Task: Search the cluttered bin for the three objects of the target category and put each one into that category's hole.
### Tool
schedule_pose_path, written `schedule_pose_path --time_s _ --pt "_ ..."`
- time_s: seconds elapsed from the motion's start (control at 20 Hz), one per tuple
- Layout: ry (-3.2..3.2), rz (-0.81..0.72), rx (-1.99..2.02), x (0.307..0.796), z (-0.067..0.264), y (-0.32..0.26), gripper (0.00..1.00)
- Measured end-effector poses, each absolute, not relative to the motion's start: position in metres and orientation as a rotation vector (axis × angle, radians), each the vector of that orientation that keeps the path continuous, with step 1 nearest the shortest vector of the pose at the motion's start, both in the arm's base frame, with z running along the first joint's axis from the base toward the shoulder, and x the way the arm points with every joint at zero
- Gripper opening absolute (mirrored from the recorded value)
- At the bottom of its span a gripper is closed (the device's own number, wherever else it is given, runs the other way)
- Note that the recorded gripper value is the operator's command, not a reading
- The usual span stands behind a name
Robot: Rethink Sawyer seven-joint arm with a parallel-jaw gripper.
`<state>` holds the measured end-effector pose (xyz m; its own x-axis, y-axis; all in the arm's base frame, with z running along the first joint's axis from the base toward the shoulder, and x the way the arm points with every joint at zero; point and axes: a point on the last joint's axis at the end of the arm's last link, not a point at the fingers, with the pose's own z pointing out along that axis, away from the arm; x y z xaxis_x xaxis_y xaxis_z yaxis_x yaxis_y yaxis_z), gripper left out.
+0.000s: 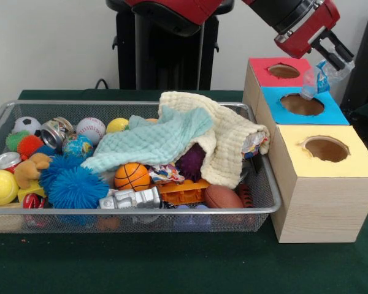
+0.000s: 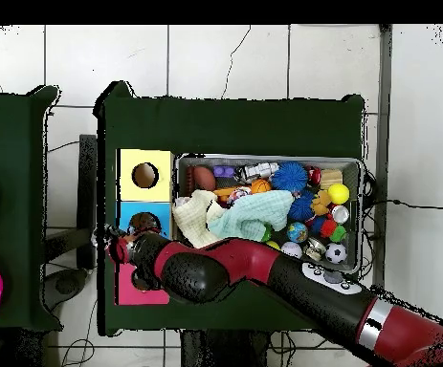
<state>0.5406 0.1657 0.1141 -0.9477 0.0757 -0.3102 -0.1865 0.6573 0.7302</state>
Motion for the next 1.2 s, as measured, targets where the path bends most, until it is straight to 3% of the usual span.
schedule_pose_path --time_s 1.2 --pt "2.531 1.182 -0.065 0.552 0.094 0.161 0.00"
